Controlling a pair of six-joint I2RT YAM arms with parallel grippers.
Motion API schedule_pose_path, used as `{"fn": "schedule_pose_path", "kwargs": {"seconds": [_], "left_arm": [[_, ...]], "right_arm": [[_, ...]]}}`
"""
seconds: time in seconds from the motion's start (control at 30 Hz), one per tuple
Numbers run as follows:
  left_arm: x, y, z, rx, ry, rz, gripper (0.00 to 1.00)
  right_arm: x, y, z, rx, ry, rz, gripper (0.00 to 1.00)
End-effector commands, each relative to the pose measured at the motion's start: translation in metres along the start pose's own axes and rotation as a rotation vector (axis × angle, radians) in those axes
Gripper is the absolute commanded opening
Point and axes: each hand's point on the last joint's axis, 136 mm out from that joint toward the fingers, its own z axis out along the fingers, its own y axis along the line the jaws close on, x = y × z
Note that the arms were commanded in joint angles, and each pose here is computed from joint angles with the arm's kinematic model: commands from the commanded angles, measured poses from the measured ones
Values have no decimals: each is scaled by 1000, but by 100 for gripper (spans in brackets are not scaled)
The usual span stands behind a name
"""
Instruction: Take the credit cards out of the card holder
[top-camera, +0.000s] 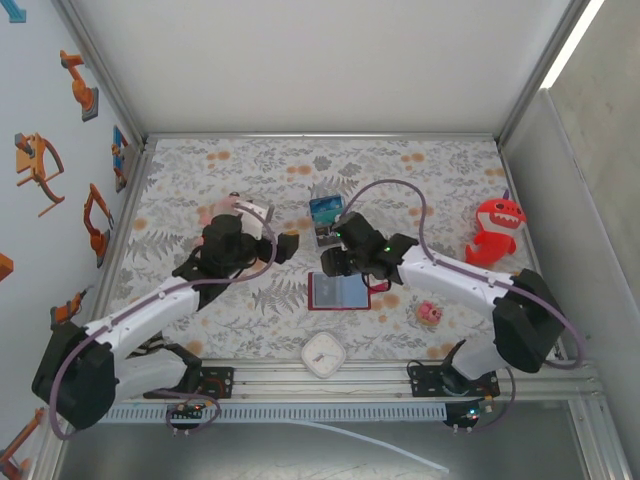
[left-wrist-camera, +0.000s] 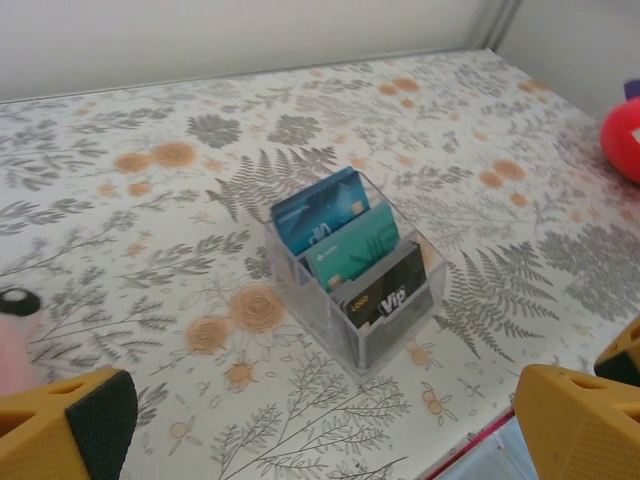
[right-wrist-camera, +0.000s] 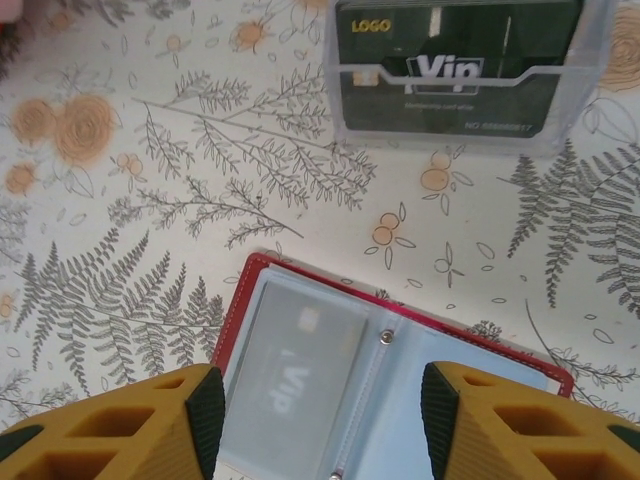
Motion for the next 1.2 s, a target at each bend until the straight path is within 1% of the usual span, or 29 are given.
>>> {"fn": "schedule_pose_path", "kwargs": {"seconds": [0.0, 0.13, 0.3, 0.43, 0.6, 0.8, 1.0, 1.17], "left_arm": [[-16, 21, -20, -116, -144, -101, 97], [-5, 40, -39, -214, -178, -155, 97], [5, 60, -61, -320, -198, -210, 97], [13, 67, -72, -355, -215, -246, 97], [20, 79, -84, -410, -257, -324, 97], [20, 85, -92, -448, -261, -323, 97], [22, 84, -90, -448, -240, -324, 97], [23, 83, -87, -443, -229, -323, 97]], "right_arm": [[7, 0, 4, 91, 48, -29, 54], [14, 11, 14, 102, 92, -58, 51], [26, 28, 30, 76, 150, -75, 48], [39, 34, 42, 73, 203, -83, 45], [52, 36, 50, 83, 249, -92, 40], [61, 35, 54, 98, 279, -94, 40], [70, 34, 59, 111, 302, -80, 42], [74, 31, 61, 127, 314, -79, 47]]}}
